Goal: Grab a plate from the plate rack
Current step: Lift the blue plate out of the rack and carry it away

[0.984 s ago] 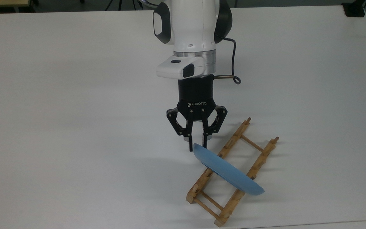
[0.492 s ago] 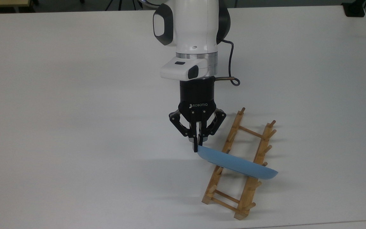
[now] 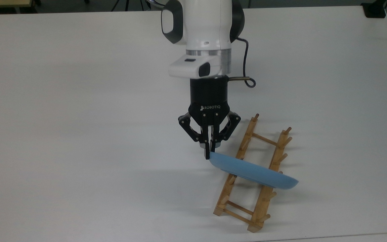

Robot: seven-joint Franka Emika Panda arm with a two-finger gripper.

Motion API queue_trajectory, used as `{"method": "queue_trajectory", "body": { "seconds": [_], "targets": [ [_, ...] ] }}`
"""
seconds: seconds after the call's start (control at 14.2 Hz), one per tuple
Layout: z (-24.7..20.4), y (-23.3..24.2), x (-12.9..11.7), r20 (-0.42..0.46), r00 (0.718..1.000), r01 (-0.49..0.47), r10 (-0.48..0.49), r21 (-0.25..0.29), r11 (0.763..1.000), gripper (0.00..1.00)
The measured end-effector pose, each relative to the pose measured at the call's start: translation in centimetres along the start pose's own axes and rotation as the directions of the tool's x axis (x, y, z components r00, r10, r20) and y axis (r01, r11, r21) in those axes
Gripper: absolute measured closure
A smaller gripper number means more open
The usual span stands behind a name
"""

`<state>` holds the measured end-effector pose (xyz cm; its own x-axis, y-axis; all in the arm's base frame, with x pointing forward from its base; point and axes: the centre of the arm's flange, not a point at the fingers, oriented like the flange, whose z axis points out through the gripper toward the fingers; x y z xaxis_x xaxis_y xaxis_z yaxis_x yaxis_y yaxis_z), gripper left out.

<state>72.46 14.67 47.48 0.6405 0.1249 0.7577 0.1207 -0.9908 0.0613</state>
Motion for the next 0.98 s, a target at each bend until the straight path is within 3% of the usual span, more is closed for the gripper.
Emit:
{"method": "queue_trajectory", "body": {
  "seconds": [0.21, 0.49, 0.63, 0.84, 0.91, 0.98],
  "targets": [
    [-3.9, 2.3, 2.9, -0.054, 0.996, -0.070, 0.068, -0.026, 0.997, 0.93],
    [-6.0, 7.9, 2.6, 0.122, 0.988, -0.075, 0.095, -0.163, 0.984, 0.93],
    [-6.7, 10.5, 1.6, 0.246, 0.965, -0.040, 0.088, -0.192, 0.981, 0.93],
    [-8.5, 14.2, 0.1, 0.442, 0.897, 0.056, 0.002, -0.118, 0.991, 0.93],
    [-9.3, 15.4, -0.5, 0.504, 0.863, 0.093, -0.040, -0.081, 0.992, 0.93],
    [-10.6, 17.1, -1.5, 0.582, 0.807, 0.137, -0.096, -0.027, 0.990, 0.93]
  ]
}}
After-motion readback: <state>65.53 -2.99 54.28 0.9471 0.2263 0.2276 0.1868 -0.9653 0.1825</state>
